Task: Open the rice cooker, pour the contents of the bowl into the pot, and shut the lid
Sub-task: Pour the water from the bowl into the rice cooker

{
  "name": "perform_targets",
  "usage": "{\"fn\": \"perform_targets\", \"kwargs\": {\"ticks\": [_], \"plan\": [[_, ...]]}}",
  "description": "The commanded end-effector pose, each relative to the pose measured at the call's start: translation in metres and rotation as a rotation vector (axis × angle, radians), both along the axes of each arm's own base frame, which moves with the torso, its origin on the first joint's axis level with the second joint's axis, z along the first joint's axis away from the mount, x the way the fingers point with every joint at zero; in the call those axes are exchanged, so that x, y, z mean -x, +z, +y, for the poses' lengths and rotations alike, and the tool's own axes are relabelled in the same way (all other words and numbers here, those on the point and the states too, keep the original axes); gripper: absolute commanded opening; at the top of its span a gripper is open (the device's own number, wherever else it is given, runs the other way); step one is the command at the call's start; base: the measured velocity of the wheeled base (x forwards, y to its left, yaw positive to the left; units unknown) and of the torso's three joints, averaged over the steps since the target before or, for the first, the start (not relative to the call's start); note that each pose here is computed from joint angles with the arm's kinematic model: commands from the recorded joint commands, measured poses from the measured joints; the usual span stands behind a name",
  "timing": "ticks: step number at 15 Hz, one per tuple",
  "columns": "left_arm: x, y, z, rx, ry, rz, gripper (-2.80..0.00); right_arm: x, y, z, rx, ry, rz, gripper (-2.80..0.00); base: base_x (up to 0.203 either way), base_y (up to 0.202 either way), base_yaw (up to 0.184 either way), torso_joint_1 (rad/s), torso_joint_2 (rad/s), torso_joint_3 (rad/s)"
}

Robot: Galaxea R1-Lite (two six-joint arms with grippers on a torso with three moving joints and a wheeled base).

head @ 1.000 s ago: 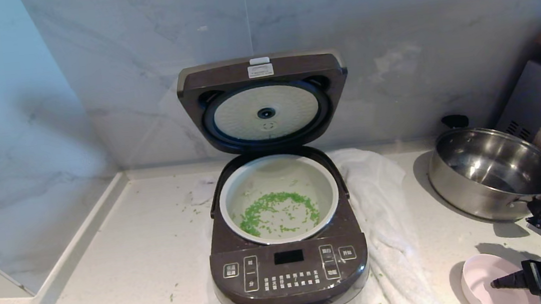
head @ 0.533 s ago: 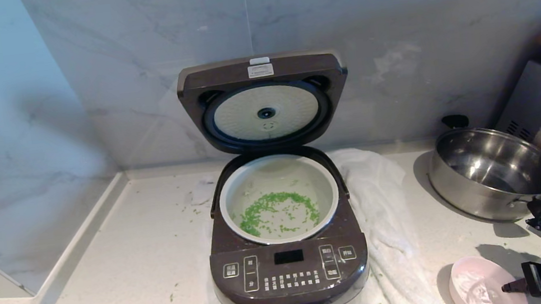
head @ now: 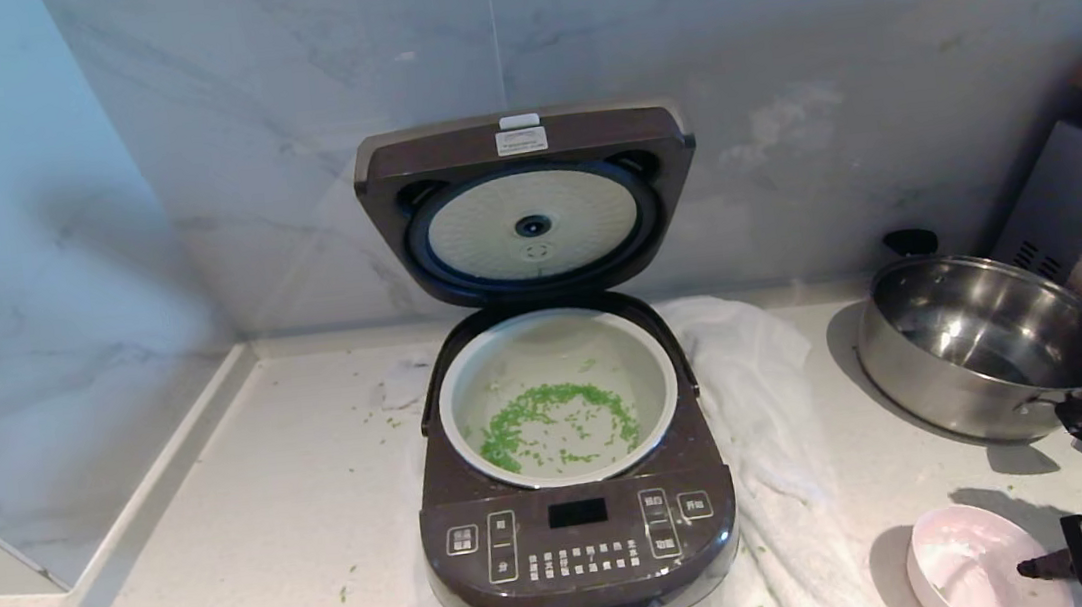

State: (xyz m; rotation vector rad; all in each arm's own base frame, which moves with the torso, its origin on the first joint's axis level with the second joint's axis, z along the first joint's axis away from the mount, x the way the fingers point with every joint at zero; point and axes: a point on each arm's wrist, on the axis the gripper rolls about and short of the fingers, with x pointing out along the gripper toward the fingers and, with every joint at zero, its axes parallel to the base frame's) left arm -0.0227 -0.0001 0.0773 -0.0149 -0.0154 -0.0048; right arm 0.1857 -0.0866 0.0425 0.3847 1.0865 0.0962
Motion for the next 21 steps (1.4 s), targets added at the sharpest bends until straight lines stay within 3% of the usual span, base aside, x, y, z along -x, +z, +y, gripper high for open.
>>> {"fn": "perform_targets", "kwargs": {"ticks": [1,7,10,15,21], "plan": [[0.000,-0.002,0.000,0.000,-0.001,0.005,-2.80,0.005,0.026,0.003,0.004,0.004,-0.018,-2.80,0.000,0.000,0.000,0.000,0.00,0.000],[0.000,-0.002,0.000,0.000,-0.001,0.005,-2.80,-0.003,0.081,0.001,-0.040,-0.021,0.030,-2.80,0.000,0.000,0.000,0.000,0.00,0.000],[0.000,-0.001,0.000,0.000,0.000,0.003,-2.80,-0.014,0.111,0.005,-0.047,-0.038,0.003,-2.80,0.000,0.000,0.000,0.000,0.00,0.000],[0.000,-0.001,0.000,0.000,0.000,0.003,-2.80,-0.042,0.162,0.040,-0.123,-0.041,-0.026,-2.80,0.000,0.000,0.000,0.000,0.00,0.000],[0.000,-0.001,0.000,0.000,0.000,0.003,-2.80,-0.063,0.183,0.070,-0.186,-0.038,-0.028,-2.80,0.000,0.000,0.000,0.000,0.00,0.000]]}}
